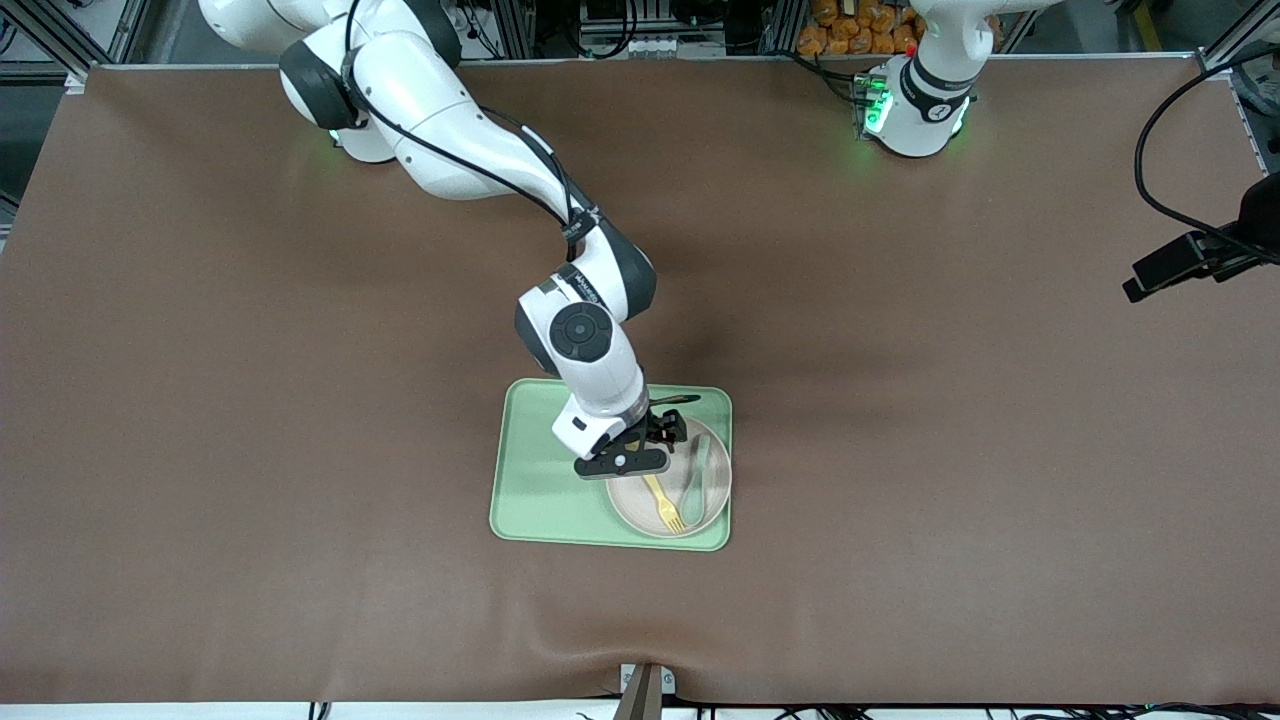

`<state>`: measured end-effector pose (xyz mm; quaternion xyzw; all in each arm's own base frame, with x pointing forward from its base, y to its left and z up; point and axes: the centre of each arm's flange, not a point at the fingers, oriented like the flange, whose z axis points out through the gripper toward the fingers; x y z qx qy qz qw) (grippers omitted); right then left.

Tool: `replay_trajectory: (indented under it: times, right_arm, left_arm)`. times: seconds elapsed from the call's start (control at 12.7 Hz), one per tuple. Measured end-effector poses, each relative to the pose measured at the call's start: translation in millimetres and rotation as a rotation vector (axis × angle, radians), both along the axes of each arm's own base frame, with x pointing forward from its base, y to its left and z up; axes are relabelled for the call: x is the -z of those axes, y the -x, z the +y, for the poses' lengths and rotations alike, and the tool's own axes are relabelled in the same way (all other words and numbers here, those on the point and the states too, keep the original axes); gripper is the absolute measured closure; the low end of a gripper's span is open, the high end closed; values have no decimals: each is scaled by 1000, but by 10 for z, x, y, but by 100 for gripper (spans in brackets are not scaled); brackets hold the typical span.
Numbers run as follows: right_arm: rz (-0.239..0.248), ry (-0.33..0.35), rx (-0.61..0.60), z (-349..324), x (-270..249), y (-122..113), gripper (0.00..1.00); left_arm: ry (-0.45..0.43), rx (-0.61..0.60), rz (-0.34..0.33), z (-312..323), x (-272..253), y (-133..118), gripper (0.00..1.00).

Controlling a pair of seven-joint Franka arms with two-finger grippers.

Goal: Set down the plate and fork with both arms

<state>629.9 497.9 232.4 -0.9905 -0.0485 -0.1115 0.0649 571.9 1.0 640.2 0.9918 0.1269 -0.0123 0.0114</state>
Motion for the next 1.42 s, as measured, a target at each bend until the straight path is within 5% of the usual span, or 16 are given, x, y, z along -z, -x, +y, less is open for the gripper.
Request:
replay_trajectory:
  times: [0.47, 1.03, 1.42]
  right_arm:
    - [-103, 60, -181, 152, 195, 84, 0]
    - [-84, 78, -210, 228, 478, 201, 0]
    - [-106, 63, -213, 238, 551, 198, 0]
  left_arm:
    - [-82, 65, -27, -155, -306, 237, 0]
    - [-51, 58, 22, -129, -45, 159, 0]
    - [-4, 35, -3, -38, 12, 62, 0]
